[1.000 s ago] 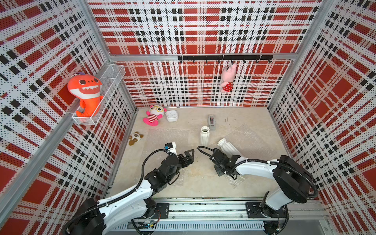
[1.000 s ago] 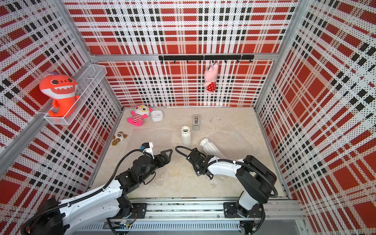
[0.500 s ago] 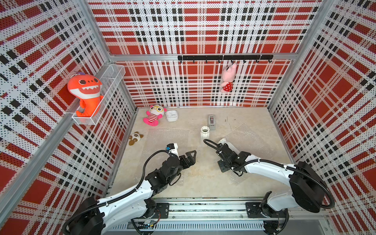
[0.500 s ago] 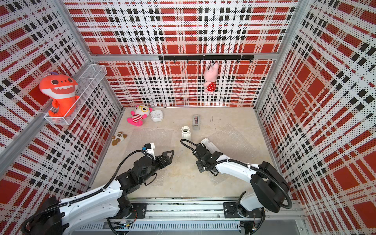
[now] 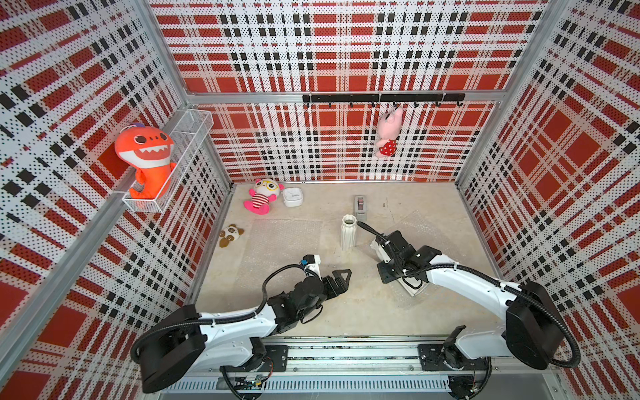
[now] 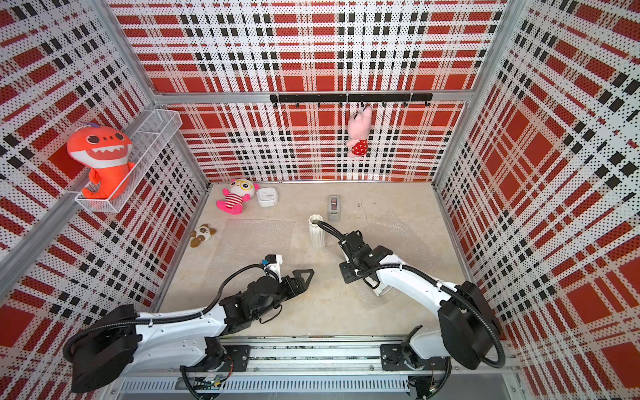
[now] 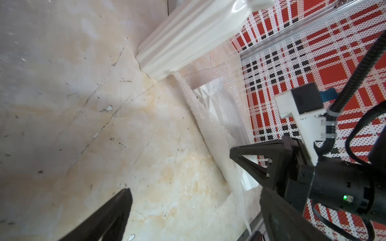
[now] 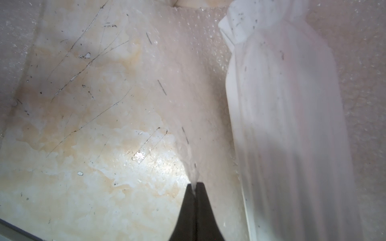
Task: Wrap vases in bubble wrap
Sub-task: Wrap the vase in bubble wrap.
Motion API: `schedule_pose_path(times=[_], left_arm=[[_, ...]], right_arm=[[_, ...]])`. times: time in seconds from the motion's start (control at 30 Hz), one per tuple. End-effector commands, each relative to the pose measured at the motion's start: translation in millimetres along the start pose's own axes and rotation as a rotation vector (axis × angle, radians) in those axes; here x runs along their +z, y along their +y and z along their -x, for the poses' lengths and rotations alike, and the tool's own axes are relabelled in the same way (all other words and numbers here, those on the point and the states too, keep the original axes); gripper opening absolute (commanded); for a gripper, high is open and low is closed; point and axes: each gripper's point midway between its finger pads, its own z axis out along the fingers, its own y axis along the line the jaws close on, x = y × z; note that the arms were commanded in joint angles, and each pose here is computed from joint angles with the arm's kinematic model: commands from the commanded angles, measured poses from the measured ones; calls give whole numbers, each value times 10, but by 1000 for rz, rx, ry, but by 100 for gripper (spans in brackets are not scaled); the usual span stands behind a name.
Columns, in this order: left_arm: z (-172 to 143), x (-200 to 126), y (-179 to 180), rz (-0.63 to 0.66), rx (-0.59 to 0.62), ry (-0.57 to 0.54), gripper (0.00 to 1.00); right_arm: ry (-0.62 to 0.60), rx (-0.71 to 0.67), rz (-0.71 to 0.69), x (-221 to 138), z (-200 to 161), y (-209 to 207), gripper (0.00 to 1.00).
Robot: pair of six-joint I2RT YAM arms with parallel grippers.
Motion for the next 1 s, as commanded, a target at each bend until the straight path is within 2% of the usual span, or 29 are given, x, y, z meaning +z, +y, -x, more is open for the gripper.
schedule_pose_path(times=[0.0,0.17,0.37,0.47,0.53,0.63,0.97], left_arm=[[-81,105,-262,-101,-77,33,95],[-375,386,-439,-163,-122,139,84],[-696,720,-645,-216,-181,229,77],[-730,812,-710,-278,-267,238,74],[-744,907,-723,-281,-281,239,72],[-756,1027,-683,-261,-315,224,72],[-731,1368,-705,-180,-300,181,76]], right_arm=[[-25,-11,11,-137,72,-6,0],[-39,21,-2,-184,94,-108,0],[-75,48,-13,-304,158,-238,0],[-97,67,-7,-371,204,-313,0],[-105,77,-5,-400,222,-365,0],[-100,89,-5,-419,228,-440,0],[-127,118,26,-470,343,-592,0]])
